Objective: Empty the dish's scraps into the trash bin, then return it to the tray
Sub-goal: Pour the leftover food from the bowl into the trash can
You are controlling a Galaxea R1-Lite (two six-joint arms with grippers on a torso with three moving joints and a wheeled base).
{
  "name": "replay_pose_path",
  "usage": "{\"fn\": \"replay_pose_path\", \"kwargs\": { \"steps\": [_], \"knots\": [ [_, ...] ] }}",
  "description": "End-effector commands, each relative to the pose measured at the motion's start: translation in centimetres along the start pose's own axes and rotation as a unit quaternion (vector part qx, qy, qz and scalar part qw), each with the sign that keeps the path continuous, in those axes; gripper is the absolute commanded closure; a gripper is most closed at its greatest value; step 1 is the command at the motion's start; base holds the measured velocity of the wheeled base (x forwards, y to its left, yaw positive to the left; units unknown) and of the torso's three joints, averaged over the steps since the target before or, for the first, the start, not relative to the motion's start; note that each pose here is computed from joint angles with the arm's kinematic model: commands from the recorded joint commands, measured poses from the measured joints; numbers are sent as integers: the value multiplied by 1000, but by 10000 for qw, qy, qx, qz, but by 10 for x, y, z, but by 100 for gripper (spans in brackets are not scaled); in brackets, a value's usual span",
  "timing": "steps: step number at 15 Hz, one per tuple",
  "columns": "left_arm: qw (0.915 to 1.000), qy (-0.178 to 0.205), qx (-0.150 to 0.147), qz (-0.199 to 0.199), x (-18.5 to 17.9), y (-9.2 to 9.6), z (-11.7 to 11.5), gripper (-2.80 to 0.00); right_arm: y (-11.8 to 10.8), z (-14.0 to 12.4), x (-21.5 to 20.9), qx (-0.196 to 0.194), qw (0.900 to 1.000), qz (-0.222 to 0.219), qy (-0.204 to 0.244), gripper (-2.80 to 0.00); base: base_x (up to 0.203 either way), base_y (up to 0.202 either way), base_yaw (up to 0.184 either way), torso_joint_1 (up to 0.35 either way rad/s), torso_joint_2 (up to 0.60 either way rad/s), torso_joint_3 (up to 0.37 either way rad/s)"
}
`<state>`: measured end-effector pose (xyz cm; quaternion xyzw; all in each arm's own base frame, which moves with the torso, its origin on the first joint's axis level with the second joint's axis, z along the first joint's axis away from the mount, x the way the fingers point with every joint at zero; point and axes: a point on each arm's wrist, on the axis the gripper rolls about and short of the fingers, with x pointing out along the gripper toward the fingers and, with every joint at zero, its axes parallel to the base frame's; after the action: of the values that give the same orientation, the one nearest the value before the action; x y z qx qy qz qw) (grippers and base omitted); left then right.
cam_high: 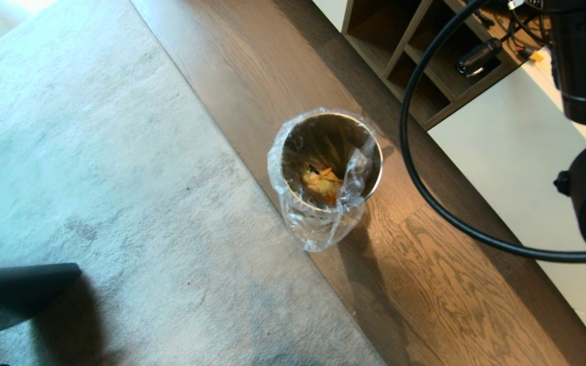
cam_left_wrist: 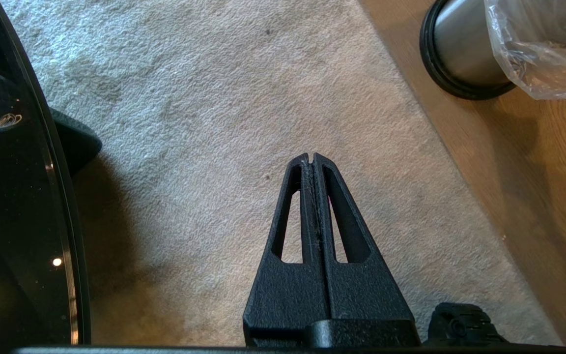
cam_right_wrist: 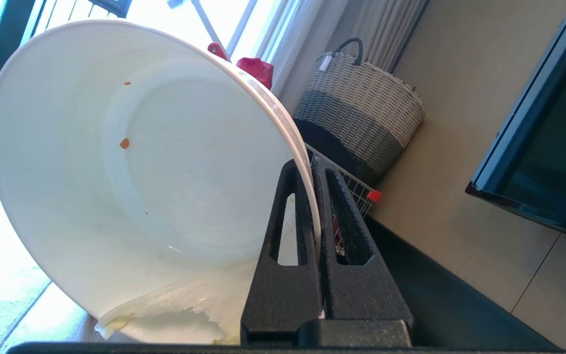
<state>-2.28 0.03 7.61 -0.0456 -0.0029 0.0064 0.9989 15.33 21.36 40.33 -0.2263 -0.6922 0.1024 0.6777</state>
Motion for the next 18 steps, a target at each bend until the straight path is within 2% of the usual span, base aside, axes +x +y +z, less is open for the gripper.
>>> {"fn": "replay_pose_path", "kwargs": {
  "steps": [1, 8, 14, 16, 18],
  "knots": [
    [10000, -5, -4, 4, 0, 0, 0, 0, -3, 1, 0, -83, 9998, -166, -81, 0, 0, 0, 0, 0, 0, 0],
    [10000, -5, -4, 4, 0, 0, 0, 0, -10, 4, 5, -114, 9993, -311, -159, 0, 0, 0, 0, 0, 0, 0],
    [10000, -5, -4, 4, 0, 0, 0, 0, -11, 10, 4, 140, 9993, -310, -181, 0, 0, 0, 0, 0, 0, 0],
    [10000, -5, -4, 4, 0, 0, 0, 0, -5, 8, -1, 283, 9992, -251, 95, 0, 0, 0, 0, 0, 0, 0],
    [10000, -5, -4, 4, 0, 0, 0, 0, 3, 5, -11, 506, 9965, -171, 642, 0, 0, 0, 0, 0, 0, 0]
  ]
}}
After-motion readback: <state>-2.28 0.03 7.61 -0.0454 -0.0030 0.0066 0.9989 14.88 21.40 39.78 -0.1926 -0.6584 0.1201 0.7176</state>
